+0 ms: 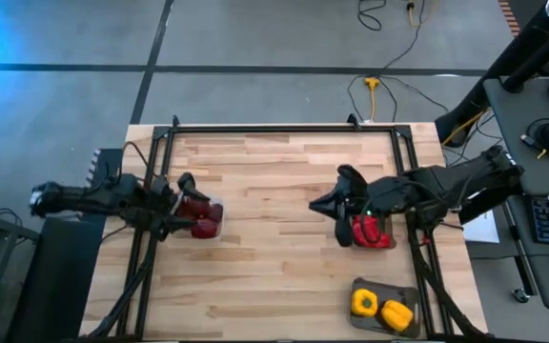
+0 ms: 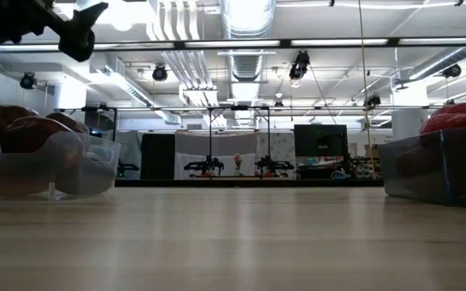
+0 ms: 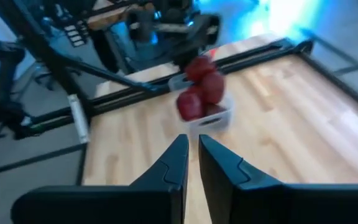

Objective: Sort produce into baskets
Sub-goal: Return to Home Position

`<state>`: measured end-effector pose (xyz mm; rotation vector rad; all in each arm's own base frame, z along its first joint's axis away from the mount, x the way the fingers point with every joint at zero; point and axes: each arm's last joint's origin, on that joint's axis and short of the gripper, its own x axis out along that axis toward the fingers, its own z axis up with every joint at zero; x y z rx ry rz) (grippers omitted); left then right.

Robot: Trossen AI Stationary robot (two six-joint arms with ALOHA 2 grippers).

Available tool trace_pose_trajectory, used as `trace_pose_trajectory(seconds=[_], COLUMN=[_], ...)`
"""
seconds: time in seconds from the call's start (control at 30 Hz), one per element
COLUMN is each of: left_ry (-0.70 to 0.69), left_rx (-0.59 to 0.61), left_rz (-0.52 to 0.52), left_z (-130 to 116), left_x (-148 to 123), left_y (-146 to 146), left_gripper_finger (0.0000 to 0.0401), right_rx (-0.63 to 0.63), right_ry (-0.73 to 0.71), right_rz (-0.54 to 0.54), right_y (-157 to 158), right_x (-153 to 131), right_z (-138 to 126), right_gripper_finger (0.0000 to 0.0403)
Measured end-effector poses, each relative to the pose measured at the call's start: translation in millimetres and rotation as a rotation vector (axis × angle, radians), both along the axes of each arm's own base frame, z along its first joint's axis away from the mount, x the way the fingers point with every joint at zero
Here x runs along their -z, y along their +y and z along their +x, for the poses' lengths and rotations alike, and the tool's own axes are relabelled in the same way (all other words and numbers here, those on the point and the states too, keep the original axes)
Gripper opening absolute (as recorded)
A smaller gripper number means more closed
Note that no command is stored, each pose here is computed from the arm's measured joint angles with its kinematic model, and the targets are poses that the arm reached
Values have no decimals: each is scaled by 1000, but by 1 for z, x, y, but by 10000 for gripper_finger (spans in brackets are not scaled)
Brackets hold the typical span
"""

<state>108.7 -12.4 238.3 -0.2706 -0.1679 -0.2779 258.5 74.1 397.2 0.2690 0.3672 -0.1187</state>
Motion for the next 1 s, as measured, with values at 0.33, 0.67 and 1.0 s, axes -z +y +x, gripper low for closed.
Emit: trace_pose_trajectory(seconds=[0.33,0.67,1.0], left_ry=[-50,-43,-23], left_rx=[-159,-134,-210], left_rz=[29,92,132], left_z=[-19,-26,-22], left_x=[13,17,33], left_y=[27,24,27], left_gripper_finger=[327,327,327], right_rx=[-83,-198,-318], right_ry=[43,-359,-531], right_rz=[-19,-55,-34], right_y=[-32,-59,-65], right_x=[22,97,167], right_z=[-23,-78,-130], right_gripper_finger=[34,34,34])
